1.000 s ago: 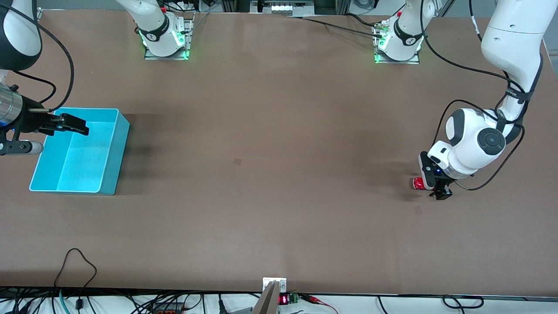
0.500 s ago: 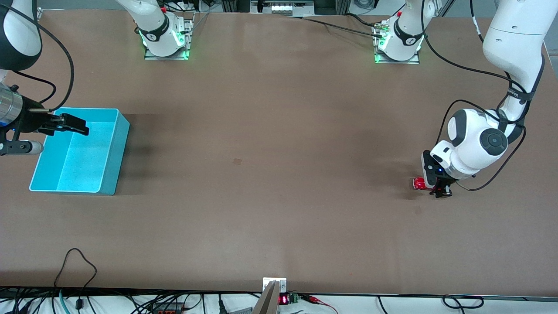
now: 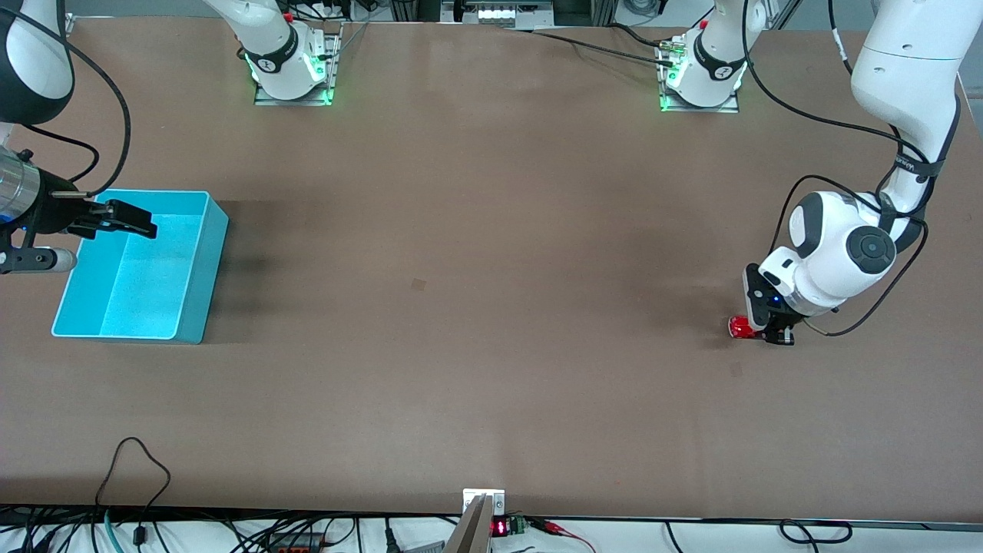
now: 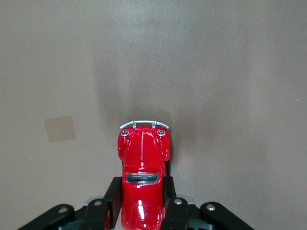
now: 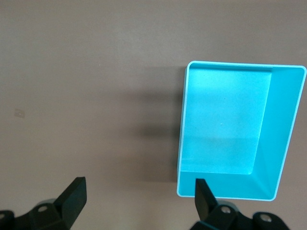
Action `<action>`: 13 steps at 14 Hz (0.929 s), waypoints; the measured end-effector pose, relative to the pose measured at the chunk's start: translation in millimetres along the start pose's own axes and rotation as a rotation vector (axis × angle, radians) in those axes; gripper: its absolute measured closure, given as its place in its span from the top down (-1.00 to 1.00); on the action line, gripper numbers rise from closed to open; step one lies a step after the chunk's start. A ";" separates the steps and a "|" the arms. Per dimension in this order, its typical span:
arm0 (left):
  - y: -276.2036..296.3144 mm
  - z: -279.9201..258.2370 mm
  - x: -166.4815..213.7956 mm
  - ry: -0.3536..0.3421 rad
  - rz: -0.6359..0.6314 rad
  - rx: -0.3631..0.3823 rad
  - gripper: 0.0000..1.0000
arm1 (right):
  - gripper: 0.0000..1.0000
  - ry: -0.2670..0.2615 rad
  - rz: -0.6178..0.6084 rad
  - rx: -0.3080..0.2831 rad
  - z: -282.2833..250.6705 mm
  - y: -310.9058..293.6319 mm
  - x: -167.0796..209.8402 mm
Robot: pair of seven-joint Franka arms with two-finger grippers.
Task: Wind red beetle toy and store in blue box
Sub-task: 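Drag the red car backward along the table with the left gripper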
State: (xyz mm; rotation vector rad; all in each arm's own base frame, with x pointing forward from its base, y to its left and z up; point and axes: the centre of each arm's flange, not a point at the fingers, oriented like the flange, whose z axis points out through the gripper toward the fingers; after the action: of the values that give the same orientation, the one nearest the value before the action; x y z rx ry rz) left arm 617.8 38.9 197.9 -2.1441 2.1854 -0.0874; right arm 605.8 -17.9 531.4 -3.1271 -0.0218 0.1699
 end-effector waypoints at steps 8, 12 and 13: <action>5.6 1.0 -67.9 -0.012 -0.058 0.003 -0.22 | 1.00 0.000 0.000 0.000 0.1 0.0 0.0; 15.3 1.3 -141.5 -0.024 -0.041 0.014 -0.22 | 1.00 0.000 0.000 0.000 0.2 0.0 0.0; 17.5 1.6 -155.1 -0.027 -0.036 0.016 -0.22 | 1.00 0.000 0.000 0.000 0.2 0.0 0.0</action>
State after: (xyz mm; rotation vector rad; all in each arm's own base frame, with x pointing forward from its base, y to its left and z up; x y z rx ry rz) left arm 603.4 194.3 197.2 -2.1632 2.1246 -0.0778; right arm 605.8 -17.9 531.2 -3.1271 -0.0218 0.1705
